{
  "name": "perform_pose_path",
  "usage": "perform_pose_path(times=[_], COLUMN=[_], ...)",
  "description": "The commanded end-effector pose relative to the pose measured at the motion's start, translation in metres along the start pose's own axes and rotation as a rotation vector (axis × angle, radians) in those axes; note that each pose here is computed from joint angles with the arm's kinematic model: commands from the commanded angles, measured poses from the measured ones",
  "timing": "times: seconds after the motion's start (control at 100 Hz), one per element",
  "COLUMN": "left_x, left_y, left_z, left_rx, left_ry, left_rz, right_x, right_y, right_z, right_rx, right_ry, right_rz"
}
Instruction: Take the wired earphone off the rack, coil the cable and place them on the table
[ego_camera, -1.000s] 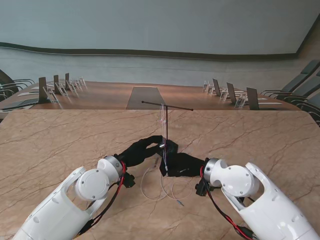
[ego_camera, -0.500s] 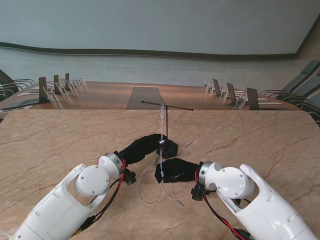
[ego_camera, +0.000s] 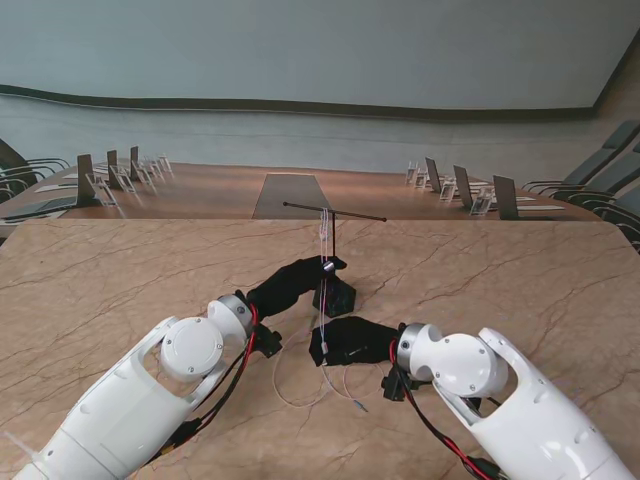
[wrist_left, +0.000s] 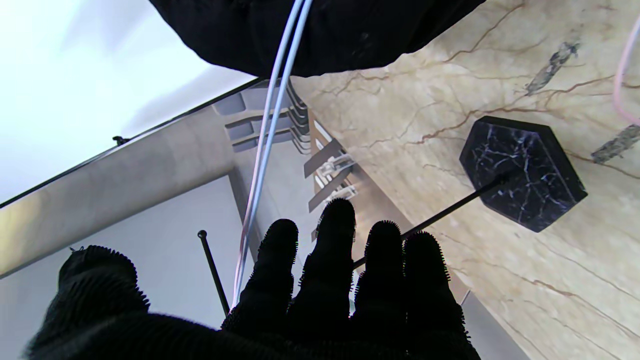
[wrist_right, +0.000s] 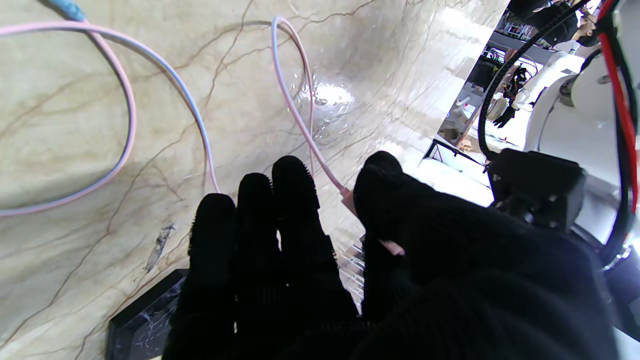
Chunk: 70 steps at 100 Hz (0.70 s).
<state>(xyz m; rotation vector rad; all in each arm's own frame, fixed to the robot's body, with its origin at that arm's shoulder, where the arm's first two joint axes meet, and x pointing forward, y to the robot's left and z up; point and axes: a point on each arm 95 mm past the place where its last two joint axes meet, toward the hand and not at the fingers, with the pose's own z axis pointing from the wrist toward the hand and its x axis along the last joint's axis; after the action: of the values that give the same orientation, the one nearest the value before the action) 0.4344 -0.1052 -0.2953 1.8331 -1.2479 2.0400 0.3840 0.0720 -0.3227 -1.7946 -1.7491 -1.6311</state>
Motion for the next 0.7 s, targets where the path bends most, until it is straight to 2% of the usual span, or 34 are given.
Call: perform_pose_path(times=[0.0, 0.69], left_x=[0.005, 0.022], left_y=[0.001, -0.006], left_z=[0.003, 0.014], left_rx=[0.000, 0.014], left_ry=[0.015, 0.104], left_rz=[-0.011, -0.075], right_x=[0.003, 0.007], right_y=[-0.001, 0.006], right_z=[0.001, 0.002], right_rx=[0.004, -0.002], right_ry=[0.004, -0.006], right_rz=[-0.002, 0.000])
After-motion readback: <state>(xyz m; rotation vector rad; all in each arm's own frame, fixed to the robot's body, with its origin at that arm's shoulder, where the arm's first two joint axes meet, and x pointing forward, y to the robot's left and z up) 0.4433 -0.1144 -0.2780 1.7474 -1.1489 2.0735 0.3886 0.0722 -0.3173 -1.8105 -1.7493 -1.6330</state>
